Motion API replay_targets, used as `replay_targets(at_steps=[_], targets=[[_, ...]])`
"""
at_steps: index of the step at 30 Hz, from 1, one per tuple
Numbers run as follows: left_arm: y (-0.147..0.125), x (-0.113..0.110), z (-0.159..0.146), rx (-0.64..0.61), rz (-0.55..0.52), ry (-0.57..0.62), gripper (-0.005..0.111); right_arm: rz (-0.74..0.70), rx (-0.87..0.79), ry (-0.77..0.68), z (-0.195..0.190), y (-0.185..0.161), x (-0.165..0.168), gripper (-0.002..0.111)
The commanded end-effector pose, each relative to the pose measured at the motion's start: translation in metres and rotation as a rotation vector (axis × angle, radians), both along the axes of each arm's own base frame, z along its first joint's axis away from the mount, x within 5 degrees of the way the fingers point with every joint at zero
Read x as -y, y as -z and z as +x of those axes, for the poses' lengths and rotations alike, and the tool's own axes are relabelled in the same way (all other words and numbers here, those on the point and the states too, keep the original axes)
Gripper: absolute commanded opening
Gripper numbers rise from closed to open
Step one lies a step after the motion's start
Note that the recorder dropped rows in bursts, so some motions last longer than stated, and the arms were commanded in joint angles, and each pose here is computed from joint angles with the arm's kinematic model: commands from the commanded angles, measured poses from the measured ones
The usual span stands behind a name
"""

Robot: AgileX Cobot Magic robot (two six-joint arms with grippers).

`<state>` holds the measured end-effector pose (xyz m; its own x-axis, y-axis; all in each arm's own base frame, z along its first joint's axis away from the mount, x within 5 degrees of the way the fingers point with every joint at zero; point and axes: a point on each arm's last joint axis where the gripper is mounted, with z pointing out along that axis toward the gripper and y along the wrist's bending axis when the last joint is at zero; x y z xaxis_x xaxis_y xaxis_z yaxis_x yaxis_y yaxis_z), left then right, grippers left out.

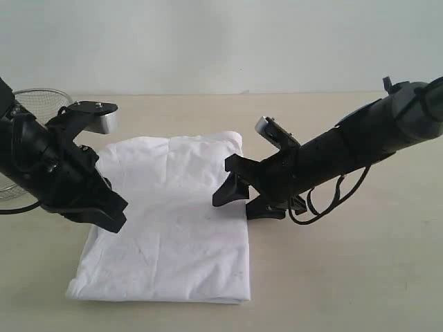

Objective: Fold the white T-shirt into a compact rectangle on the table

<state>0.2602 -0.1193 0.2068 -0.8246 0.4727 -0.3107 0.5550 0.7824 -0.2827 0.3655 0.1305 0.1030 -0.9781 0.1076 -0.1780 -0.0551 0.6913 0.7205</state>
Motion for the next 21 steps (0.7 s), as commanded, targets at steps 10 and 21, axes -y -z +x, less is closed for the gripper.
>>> replay_targets(at_steps=[10,21], targets=[[0.002,0.001,-0.001,0.005,0.004,0.006,0.005,-0.029,0.034,0.016,-0.001,0.008,-0.017,0.059],[0.002,0.001,-0.001,0.006,0.004,0.006,0.005,-0.022,-0.03,-0.002,-0.008,0.033,-0.028,0.059]])
